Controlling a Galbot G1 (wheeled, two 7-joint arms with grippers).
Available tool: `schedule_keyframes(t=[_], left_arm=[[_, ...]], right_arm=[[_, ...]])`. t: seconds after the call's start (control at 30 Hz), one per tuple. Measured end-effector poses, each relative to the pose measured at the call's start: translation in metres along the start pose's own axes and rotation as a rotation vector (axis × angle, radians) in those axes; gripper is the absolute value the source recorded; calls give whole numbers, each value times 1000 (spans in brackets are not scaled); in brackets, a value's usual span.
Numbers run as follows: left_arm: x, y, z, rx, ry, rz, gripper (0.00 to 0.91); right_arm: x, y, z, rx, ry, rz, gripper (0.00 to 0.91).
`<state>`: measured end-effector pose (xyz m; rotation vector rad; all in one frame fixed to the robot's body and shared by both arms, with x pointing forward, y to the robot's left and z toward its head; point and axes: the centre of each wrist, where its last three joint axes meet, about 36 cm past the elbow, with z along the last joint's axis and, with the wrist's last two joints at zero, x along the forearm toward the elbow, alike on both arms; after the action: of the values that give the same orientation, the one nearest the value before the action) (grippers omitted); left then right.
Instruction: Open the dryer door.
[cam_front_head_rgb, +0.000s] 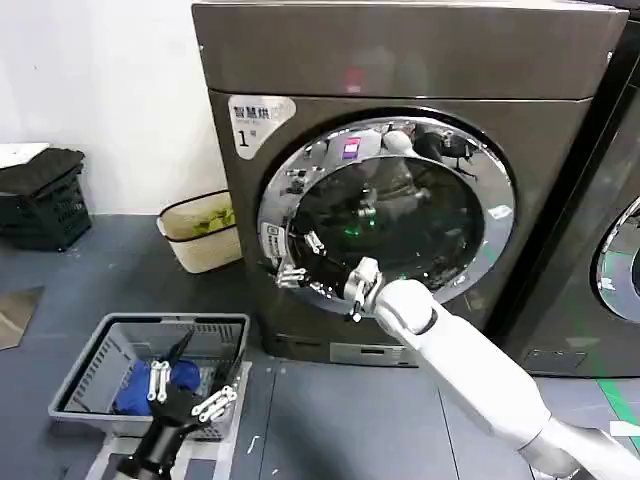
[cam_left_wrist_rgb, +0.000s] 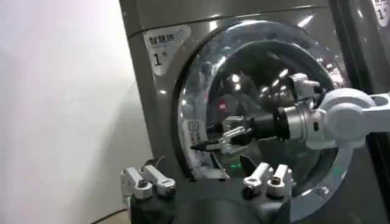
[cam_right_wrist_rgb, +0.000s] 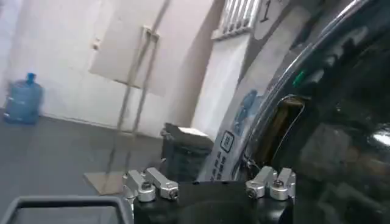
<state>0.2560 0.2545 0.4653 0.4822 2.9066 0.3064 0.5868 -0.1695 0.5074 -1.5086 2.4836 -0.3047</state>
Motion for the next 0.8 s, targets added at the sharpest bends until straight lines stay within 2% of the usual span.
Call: schedule_keyframes(t=[0.3, 0.43, 0.8], left_arm=[[-6, 10, 1, 8, -4, -12, 907], [-9, 18, 3, 12, -5, -13, 907], [-14, 38, -1, 29, -22, -15, 907]], right_arm=[[10, -2, -1, 10, -36, -100, 907], [17, -5, 2, 8, -76, -165, 907], [37, -17, -1, -51, -154, -367, 907]])
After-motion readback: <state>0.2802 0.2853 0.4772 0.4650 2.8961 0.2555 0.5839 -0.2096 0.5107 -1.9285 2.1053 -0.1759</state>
